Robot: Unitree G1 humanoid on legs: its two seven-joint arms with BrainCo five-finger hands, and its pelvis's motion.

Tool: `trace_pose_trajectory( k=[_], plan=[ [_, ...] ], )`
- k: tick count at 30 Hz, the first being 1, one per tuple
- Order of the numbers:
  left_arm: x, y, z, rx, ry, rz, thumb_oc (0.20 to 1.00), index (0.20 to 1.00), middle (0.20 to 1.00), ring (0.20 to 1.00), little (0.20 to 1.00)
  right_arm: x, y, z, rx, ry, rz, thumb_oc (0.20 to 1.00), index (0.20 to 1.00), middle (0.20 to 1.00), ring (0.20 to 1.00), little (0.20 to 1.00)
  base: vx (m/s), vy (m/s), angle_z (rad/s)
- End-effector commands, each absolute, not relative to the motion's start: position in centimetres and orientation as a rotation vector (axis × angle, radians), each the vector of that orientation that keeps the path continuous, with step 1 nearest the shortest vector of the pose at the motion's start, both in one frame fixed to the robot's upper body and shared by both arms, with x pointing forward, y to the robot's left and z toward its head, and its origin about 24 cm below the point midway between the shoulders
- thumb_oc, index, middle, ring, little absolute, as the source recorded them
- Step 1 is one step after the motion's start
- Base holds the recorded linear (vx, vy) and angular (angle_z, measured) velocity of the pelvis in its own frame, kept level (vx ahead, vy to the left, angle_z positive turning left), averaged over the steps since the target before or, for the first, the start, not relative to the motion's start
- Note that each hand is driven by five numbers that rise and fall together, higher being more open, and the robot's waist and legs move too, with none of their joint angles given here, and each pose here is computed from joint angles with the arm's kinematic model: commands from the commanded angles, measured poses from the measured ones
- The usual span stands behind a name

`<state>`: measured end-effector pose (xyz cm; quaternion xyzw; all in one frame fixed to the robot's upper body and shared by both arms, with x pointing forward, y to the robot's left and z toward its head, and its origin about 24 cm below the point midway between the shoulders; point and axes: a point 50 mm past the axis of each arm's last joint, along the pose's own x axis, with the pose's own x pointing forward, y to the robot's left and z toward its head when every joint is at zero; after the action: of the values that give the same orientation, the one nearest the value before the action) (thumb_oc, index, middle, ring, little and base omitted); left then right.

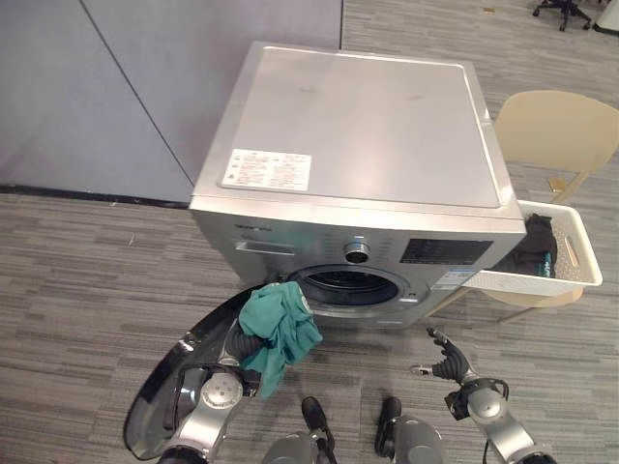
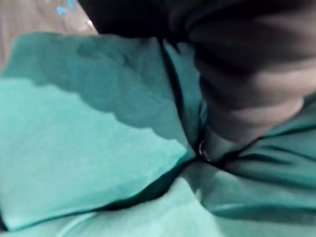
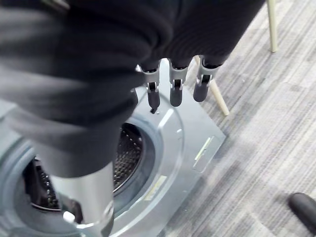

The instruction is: Grab the laundry basket,head to the washer,open it,put in the laundry and shut it.

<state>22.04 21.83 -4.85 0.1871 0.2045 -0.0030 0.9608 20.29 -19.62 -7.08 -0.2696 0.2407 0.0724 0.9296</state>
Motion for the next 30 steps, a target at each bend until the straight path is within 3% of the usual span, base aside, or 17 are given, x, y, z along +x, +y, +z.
trace_pose_trajectory(
  k=[1,19,27,28,29,30],
  plan=[
    [24.2,20.8,-2.7,0.319,0.269,0.039,0.2,0.2,0.2,0.2,0.2,21.4,-21.8,-5.3,-0.6,0.416,0.052,1.0,1.0,1.0,1.0,1.0,-0.05,-0.131,0.04],
    [29.8,20.3,4.1,0.326,-0.024,0.178,0.2,0.2,0.2,0.2,0.2,25.2,-21.7,-1.0,-0.538,0.198,-0.06,1.0,1.0,1.0,1.0,1.0,-0.06,0.02,-0.25],
    [34.6,20.2,14.8,0.383,-0.381,0.303,0.2,0.2,0.2,0.2,0.2,27.2,-20.7,4.0,-0.427,-0.045,-0.123,1.0,1.0,1.0,1.0,1.0,-0.1,-0.003,0.01],
    [35.8,21.3,18.5,0.417,-0.47,0.373,0.2,0.2,0.2,0.2,0.2,27.1,-20.1,4.5,-0.36,-0.08,-0.107,1.0,1.0,1.0,1.0,1.0,-0.03,0.001,-0.1],
    [35.9,21.2,18.6,0.418,-0.472,0.372,0.2,0.2,0.2,0.2,0.2,27.2,-20.1,4.6,-0.358,-0.082,-0.108,1.0,1.0,1.0,1.0,1.0,-0.06,0.007,-0.12],
    [36.7,22.6,23.0,0.463,-0.561,0.455,0.2,0.2,0.2,0.2,0.2,26.8,-19.8,4.7,-0.316,-0.101,-0.09,1.0,1.0,1.0,1.0,1.0,-0.02,-0.001,-0.13]
  ],
)
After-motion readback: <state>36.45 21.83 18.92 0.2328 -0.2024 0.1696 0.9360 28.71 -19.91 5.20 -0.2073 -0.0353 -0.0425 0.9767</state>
